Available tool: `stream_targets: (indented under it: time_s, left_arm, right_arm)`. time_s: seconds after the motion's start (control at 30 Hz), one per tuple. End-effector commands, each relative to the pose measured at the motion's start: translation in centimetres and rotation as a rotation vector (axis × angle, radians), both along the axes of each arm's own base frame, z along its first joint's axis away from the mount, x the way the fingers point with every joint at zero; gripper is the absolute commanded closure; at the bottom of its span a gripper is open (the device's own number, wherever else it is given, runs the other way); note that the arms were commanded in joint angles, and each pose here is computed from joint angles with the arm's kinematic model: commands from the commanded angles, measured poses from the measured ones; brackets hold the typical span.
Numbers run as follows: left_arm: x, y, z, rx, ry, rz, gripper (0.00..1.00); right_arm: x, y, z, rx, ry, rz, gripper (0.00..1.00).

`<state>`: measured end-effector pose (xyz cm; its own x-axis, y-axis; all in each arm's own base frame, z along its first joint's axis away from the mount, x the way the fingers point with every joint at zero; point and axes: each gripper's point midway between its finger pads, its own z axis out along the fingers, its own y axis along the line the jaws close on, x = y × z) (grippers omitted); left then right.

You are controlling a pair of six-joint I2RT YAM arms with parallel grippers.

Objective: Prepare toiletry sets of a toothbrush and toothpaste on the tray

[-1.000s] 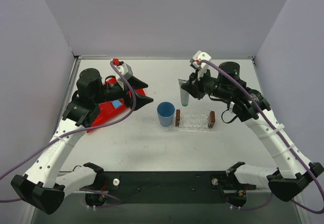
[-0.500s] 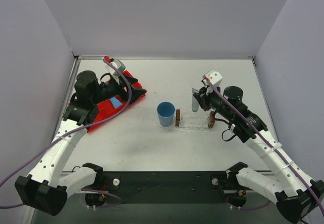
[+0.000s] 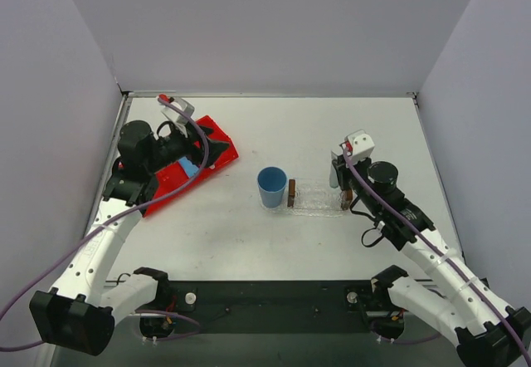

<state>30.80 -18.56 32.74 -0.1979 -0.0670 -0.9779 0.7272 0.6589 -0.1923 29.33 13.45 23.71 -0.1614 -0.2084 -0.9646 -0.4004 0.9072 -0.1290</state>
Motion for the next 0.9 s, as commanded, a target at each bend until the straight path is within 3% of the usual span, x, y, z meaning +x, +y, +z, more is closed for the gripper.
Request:
stream_targets:
  time_s: [0.0, 0.87]
  left_arm:
    - [0.7, 0.7, 2.0, -0.032, -0.071, 0.039, 0.22]
    - [3.2, 2.8, -0.2, -0.054, -0.011, 0.119, 0.22]
  right_arm:
    - [0.8, -1.8, 3.7, 0.070, -0.132, -0.103, 1.00]
    - [1.3, -2.9, -2.2, 0.093, -0.010, -0.180, 1.00]
